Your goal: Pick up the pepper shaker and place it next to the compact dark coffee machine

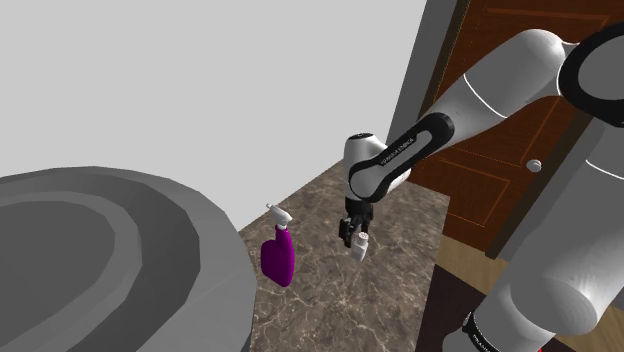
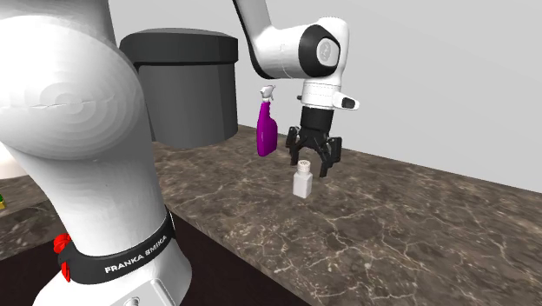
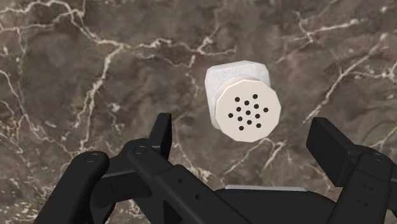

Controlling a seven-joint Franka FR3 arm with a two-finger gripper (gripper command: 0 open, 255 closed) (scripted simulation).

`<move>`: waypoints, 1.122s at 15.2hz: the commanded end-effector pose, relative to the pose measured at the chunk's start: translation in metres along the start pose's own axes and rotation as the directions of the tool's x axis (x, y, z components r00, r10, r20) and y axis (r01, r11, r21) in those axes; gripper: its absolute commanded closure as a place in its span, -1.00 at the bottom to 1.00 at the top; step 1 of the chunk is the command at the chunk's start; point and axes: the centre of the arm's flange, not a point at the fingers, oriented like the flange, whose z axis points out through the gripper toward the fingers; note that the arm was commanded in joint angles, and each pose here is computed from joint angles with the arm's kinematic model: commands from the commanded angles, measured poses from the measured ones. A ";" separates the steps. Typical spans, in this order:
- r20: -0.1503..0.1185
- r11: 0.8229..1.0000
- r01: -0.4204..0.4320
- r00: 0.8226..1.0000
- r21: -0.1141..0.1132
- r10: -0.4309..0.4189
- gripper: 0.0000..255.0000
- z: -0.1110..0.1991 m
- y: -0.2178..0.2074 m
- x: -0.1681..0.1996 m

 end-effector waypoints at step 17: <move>-0.001 1.000 0.000 1.000 0.000 0.000 1.00 0.013 -0.001 0.000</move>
